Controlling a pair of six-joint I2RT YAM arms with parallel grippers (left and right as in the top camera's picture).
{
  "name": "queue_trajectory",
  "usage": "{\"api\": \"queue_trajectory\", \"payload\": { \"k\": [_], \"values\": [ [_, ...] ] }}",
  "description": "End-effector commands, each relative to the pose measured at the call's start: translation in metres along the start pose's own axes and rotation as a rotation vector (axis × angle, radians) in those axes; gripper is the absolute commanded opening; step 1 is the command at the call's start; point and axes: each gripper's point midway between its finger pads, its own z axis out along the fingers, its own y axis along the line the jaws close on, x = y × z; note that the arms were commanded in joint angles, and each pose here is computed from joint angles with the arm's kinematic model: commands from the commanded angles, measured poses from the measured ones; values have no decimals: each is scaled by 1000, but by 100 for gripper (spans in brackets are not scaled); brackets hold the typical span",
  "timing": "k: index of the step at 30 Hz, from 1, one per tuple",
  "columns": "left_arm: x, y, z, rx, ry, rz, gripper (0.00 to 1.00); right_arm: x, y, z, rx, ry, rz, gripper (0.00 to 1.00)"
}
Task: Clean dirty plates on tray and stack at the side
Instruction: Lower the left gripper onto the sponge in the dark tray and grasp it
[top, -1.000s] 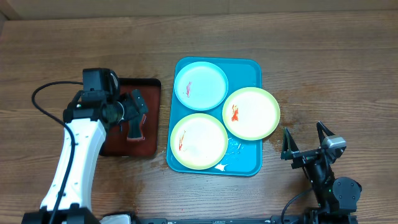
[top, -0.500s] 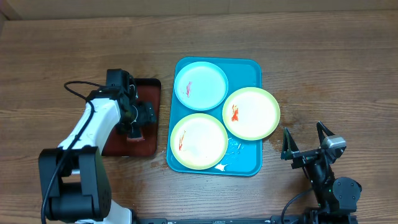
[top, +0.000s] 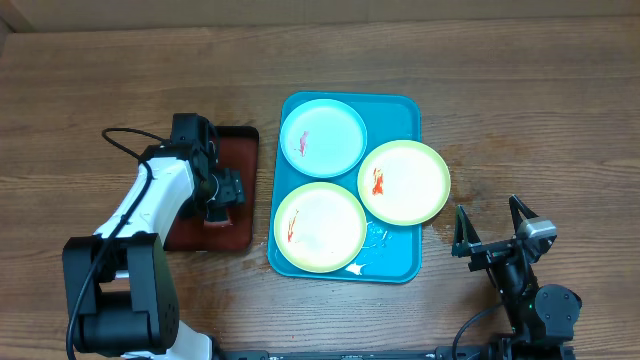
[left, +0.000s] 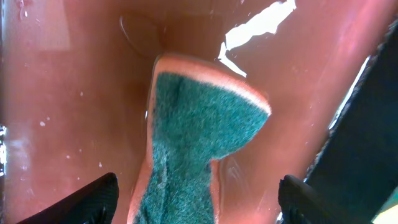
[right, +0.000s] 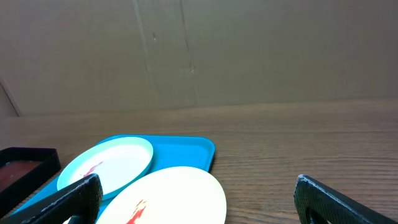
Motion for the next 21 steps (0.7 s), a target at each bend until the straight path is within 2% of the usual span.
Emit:
{"api": "queue_trajectory", "payload": {
  "k": [1,12,21],
  "values": [
    [5,6,4,-37,26,21,80,1,0,0,-3,-7,1,100],
    [12,8,8,-45,45,21,76,1,0,0,-3,-7,1,100],
    [23,12,18,-54,62,14,80,1,0,0,-3,-7,1,100]
  ]
}}
